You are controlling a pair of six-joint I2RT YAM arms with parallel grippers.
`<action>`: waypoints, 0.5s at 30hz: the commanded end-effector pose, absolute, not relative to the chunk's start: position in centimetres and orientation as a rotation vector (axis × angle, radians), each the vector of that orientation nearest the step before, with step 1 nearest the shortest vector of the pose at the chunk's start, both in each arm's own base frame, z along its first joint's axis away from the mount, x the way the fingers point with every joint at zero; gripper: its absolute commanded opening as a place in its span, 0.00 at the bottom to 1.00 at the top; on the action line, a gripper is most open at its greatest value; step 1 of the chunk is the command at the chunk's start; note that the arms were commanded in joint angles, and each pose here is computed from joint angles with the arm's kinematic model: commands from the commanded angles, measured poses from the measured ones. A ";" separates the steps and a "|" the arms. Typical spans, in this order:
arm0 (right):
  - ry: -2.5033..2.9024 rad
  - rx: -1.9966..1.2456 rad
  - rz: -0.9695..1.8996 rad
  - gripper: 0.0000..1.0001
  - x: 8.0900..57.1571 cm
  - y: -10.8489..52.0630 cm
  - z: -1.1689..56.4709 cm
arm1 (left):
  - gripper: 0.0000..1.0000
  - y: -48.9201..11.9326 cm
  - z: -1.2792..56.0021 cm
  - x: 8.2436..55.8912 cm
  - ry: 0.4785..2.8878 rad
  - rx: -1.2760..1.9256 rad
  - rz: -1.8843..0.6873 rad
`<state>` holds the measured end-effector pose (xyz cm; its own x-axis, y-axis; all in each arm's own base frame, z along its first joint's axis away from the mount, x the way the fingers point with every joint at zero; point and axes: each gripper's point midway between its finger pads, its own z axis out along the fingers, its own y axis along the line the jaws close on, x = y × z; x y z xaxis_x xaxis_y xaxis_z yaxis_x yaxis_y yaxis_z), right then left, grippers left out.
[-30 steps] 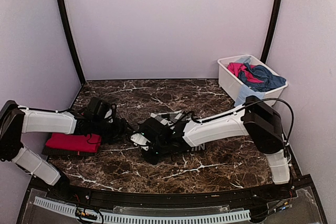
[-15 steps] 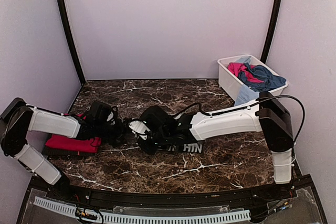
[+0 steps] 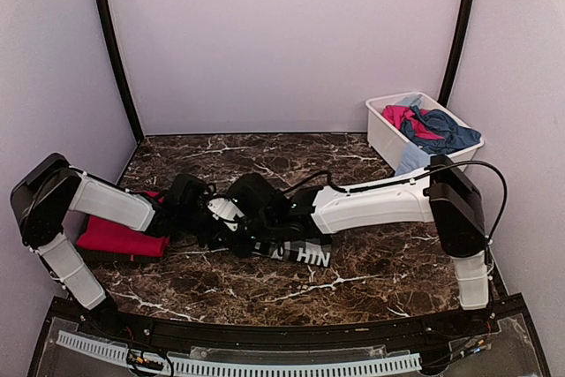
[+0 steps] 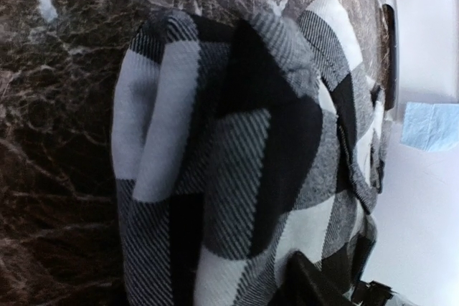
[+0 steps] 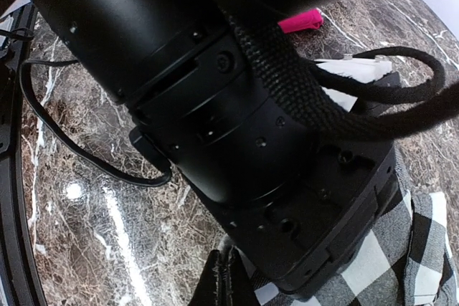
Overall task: Fold and stack the mixed laundry pile
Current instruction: Pass from the right arm to the left
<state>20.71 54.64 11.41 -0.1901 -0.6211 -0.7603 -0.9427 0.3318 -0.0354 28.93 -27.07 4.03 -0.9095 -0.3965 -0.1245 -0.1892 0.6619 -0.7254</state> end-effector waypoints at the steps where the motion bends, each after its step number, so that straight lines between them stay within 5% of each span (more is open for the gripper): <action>1: 1.871 -1.328 0.683 0.00 19.9 56.5 13.1 | 0.42 -25.8 4.9 28.9 2.629 -0.428 -0.948; 4: 1.869 -1.332 0.733 0.00 19.1 56.8 13.7 | 0.15 -23.7 5.9 28.5 2.691 -0.359 -0.743; 6: 1.873 -1.319 0.771 0.11 18.8 56.7 14.4 | 0.01 -22.4 6.4 28.0 2.727 -0.284 -0.623; 10: 1.871 -1.263 0.852 0.55 18.5 55.6 16.9 | 0.00 -20.0 7.7 26.9 2.771 -0.112 -0.435; 15: 1.860 -1.165 0.924 0.74 19.1 52.3 20.6 | 0.00 -16.2 10.2 25.9 2.773 0.007 -0.175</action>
<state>18.52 53.73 14.24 -0.2900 -0.5365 -0.7925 -0.9377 0.3249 0.1232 27.99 -21.16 8.70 -0.9254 -0.1682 -0.3396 -0.0351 0.9303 -0.3650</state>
